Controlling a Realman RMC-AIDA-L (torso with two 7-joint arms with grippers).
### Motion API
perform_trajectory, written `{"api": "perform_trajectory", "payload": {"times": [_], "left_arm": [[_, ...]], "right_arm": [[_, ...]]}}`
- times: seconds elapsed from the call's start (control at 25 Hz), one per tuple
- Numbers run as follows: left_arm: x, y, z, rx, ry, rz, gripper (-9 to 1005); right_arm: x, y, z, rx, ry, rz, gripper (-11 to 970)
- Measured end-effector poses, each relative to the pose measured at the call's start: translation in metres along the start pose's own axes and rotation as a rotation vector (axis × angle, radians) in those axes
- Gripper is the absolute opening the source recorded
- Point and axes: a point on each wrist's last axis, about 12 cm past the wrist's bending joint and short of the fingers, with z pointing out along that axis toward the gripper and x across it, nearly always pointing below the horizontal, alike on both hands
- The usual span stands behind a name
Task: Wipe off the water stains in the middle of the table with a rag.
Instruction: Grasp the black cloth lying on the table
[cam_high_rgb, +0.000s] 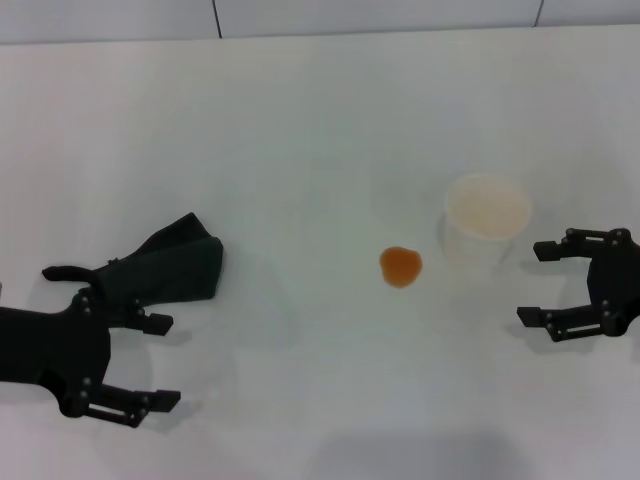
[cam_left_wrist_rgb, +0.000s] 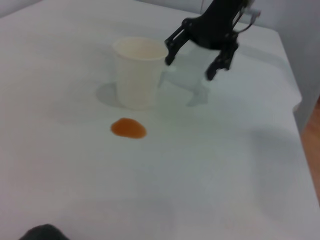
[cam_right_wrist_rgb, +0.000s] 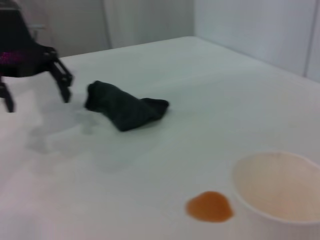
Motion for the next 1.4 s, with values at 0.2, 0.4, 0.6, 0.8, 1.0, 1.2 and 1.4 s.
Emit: {"api": "perform_trajectory", "payload": {"times": [0.2, 0.4, 0.6, 0.8, 1.0, 1.2, 1.4], "left_arm": [[-0.004, 0.002, -0.005, -0.023, 0.01, -0.002, 874], [-0.009, 0.005, -0.011, -0.05, 0.024, -0.022, 874], [-0.012, 0.008, -0.02, -0.093, 0.035, -0.029, 874], [-0.008, 0.01, -0.034, -0.178, 0.006, -0.059, 875], [-0.005, 0.021, -0.042, -0.279, 0.042, -0.135, 875], [-0.012, 0.032, -0.042, -0.314, 0.08, -0.142, 875], [-0.015, 0.043, -0.037, -0.345, 0.121, -0.151, 875]], "right_arm": [[-0.032, -0.004, -0.005, -0.115, 0.088, -0.02, 851], [-0.06, -0.006, -0.003, -0.161, 0.132, -0.065, 844], [-0.085, -0.004, 0.0, -0.22, 0.14, -0.105, 837], [-0.093, -0.003, 0.005, -0.24, 0.147, -0.114, 830], [-0.094, 0.0, 0.01, -0.253, 0.145, -0.112, 824], [-0.094, 0.001, 0.014, -0.258, 0.15, -0.113, 825], [-0.094, 0.003, 0.019, -0.268, 0.158, -0.12, 825]]}}
